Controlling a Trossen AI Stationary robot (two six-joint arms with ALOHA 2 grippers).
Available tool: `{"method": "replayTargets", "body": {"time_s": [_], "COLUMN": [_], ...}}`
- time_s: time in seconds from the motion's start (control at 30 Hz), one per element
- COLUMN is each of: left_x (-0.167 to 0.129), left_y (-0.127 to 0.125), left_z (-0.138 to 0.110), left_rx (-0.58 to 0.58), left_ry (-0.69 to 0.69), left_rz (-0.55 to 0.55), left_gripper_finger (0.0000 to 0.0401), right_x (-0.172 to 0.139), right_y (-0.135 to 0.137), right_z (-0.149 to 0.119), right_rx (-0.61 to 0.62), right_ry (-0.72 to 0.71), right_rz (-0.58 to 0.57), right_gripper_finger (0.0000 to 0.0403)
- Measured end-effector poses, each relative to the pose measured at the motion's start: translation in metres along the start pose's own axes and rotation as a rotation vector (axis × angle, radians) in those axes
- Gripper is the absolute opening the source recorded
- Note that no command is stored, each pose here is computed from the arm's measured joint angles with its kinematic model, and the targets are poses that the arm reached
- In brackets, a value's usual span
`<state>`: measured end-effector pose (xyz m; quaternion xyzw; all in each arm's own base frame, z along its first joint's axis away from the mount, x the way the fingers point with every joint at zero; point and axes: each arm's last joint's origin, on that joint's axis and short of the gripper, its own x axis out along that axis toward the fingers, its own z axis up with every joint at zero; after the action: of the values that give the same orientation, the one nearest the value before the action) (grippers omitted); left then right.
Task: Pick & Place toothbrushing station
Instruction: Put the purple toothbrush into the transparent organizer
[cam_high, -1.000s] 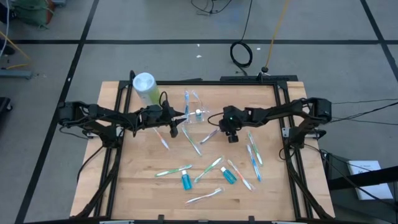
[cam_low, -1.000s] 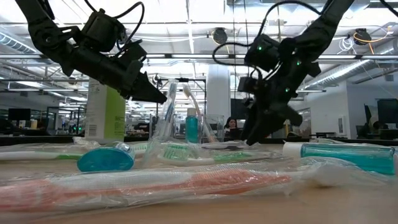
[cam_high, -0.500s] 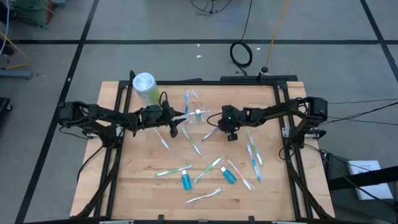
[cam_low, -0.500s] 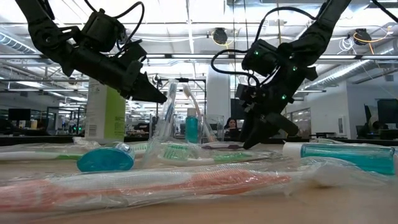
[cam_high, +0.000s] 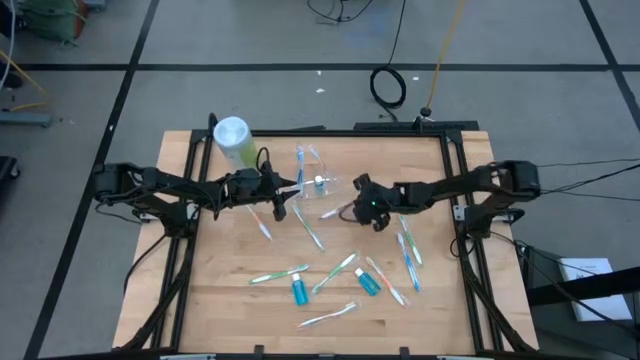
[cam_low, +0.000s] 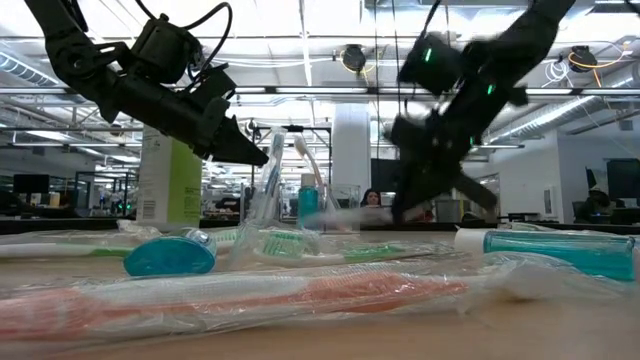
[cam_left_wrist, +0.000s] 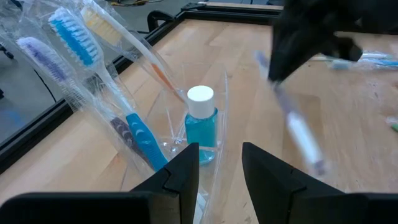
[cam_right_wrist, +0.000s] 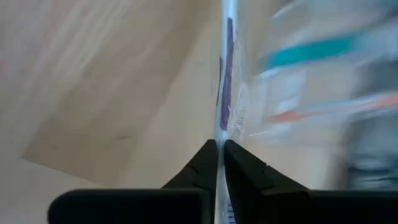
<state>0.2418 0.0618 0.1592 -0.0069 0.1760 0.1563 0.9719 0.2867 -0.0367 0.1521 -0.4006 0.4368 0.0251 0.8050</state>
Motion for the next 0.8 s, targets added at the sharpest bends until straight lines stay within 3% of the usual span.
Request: {"method": "replayTargets", "body": {"time_s": [0.23,0.47,0.63,0.8], "left_x": [0.0,0.0,0.0,0.0], "left_y": [0.0,0.0,0.0,0.0], "left_z": [0.0,0.0,0.0,0.0], "left_rx": [0.0,0.0,0.0,0.0], "left_ry": [0.0,0.0,0.001,0.001], "left_rz": [-0.001,-0.001,-0.001,-0.001], "left_gripper_finger": [0.0127,0.0127,0.0127,0.0127], "right_x": [-0.044,-0.067,-0.064,-0.052], "right_y": [-0.01,-0.047,-0.061,-0.068], "right_z": [0.03,0.029,0.014,-0.001], "right_rx": [-0.482,-0.765,-0.987,-1.039], "right_ry": [0.102,0.317,0.46,0.478], "right_rz": [-0.344,-0.613,-0.573,-0.517], "right_gripper_finger": [0.0005,0.0001,0.0,0.0001]}}
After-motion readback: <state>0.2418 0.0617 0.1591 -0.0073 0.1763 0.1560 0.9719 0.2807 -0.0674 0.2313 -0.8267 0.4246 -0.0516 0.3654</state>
